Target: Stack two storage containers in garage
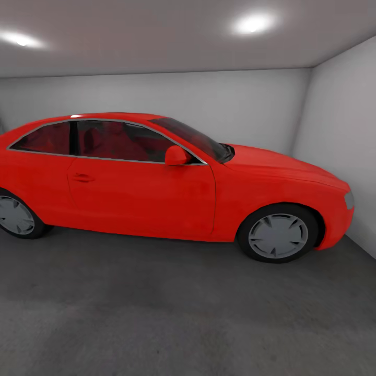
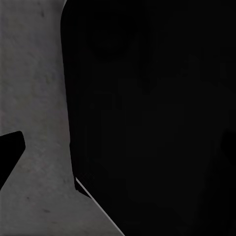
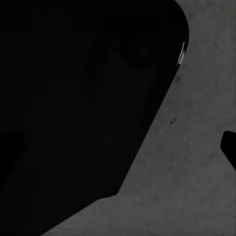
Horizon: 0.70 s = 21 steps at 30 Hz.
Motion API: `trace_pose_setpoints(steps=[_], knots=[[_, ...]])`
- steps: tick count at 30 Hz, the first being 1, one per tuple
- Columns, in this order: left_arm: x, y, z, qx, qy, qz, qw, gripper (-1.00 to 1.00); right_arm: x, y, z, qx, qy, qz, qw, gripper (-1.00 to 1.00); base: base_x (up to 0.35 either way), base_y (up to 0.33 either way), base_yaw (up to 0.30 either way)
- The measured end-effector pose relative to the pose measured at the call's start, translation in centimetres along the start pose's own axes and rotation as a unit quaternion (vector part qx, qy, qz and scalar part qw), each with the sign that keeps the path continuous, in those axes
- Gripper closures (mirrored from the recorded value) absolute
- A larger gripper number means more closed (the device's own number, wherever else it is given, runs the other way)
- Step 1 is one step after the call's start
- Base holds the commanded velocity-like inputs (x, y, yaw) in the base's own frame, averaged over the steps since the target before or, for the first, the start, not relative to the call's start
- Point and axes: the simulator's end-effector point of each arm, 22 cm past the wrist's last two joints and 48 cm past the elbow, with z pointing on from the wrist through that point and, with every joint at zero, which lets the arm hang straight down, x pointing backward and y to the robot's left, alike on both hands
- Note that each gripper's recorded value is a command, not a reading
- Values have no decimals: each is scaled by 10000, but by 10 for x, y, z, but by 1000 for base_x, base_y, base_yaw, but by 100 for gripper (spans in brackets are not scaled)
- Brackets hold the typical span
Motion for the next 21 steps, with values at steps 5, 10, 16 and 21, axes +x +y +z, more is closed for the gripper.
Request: trace_pose_setpoints(steps=[5,10,16,21], knots=[[0,0,0,0,0,0,10000,-100,0,0,0,0,0,0,10000,-100,0,0,0],[0,0,0,0,0,0,10000,-100,0,0,0,0,0,0,10000,-100,0,0,0],[0,0,0,0,0,0,10000,-100,0,0,0,0,0,0,10000,-100,0,0,0],[0,0,0,0,0,0,10000,-100,0,0,0,0,0,0,10000,-100,0,0,0]])
